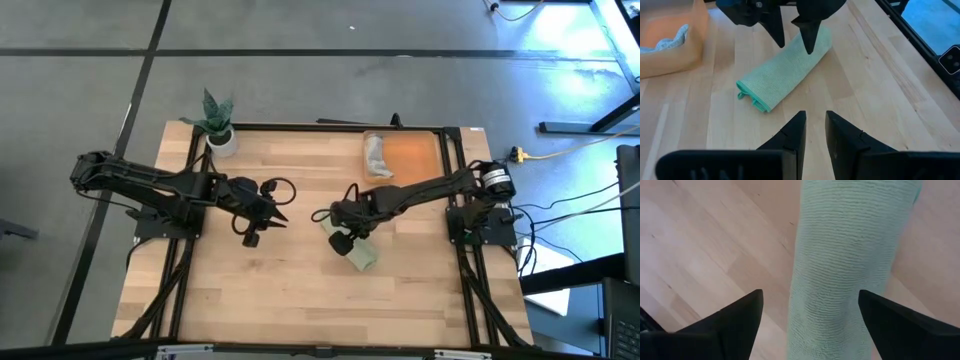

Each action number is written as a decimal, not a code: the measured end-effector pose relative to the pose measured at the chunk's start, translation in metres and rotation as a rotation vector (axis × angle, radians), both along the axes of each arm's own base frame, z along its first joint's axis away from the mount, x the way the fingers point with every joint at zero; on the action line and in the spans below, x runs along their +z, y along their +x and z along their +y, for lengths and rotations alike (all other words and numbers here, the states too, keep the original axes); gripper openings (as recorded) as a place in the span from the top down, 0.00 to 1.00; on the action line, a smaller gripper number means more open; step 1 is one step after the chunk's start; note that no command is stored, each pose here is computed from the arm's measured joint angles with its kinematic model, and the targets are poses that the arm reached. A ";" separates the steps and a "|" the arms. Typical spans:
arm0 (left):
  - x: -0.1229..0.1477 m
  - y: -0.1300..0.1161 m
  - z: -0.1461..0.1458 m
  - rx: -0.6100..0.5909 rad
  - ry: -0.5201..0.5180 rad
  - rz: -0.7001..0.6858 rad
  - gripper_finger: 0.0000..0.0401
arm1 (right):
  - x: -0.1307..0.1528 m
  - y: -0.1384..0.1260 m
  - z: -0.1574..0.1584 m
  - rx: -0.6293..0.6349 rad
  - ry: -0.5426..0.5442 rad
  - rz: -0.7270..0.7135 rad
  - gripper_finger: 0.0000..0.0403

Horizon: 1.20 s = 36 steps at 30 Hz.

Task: Roll microfiber towels into tight, uniform cylinder then place into a basket
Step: Put the green microfiber towel into the orange bin

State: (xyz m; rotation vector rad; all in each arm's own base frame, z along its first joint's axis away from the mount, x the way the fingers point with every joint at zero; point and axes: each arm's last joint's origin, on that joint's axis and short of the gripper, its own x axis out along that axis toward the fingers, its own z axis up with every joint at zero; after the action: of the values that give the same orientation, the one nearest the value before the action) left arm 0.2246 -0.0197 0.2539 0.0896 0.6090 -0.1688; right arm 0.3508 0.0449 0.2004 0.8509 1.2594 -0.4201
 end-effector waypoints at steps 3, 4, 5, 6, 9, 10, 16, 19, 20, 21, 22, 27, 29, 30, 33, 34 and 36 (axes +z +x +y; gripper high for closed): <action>0.000 0.000 0.000 0.000 0.000 0.000 0.84 | 0.000 0.000 0.001 -0.005 -0.026 -0.005 0.19; 0.000 0.000 0.000 0.000 0.000 0.000 0.84 | 0.000 0.000 0.001 -0.006 -0.029 -0.004 0.19; 0.000 0.000 0.000 0.000 0.000 0.000 0.84 | 0.000 0.000 0.001 -0.007 -0.029 -0.004 0.19; 0.000 0.000 0.000 0.000 0.000 0.000 0.84 | 0.000 0.000 0.001 -0.008 -0.029 -0.006 0.18; 0.000 0.000 0.000 0.000 0.000 0.000 0.84 | 0.000 0.001 0.001 -0.008 -0.044 -0.011 0.17; 0.000 0.000 0.000 0.000 0.000 0.000 0.84 | -0.001 0.001 0.001 -0.002 -0.052 -0.010 0.15; 0.000 0.000 0.000 0.000 0.000 0.000 0.84 | -0.003 -0.004 0.002 0.028 -0.081 0.044 0.02; 0.000 0.000 0.000 0.000 0.000 0.000 0.84 | -0.003 -0.004 0.002 0.029 -0.082 0.038 0.03; 0.000 0.000 0.000 0.000 0.000 0.000 0.84 | -0.003 -0.004 0.002 0.028 -0.081 0.035 0.03; 0.000 0.000 0.000 0.000 0.000 0.000 0.84 | -0.003 -0.003 0.002 0.027 -0.082 0.033 0.02; 0.000 0.000 0.000 0.000 0.000 0.000 0.84 | -0.003 -0.003 0.002 0.027 -0.082 0.030 0.02; 0.000 0.000 0.000 0.000 0.000 0.000 0.84 | -0.009 0.000 0.002 0.035 -0.085 0.036 0.01; 0.000 0.000 0.000 0.000 0.000 0.000 0.84 | -0.018 0.003 0.003 0.042 -0.085 0.053 0.01; 0.000 0.000 0.000 0.000 0.000 0.000 0.84 | -0.022 0.006 0.003 0.050 -0.077 0.049 0.01; 0.000 0.000 0.000 0.000 0.000 0.000 0.84 | -0.033 0.009 0.004 0.071 -0.064 0.061 0.01; 0.000 0.000 0.000 0.000 0.000 0.001 0.84 | -0.035 0.010 0.004 0.072 -0.065 0.069 0.01; 0.000 0.000 0.000 0.000 0.000 0.000 0.84 | -0.039 0.011 0.002 0.067 -0.072 0.078 0.01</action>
State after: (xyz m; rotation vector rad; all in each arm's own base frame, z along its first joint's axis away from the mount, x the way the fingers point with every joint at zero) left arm 0.2246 -0.0198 0.2540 0.0897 0.6087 -0.1693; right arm 0.3620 0.0469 0.1609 0.7356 1.3325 -0.4461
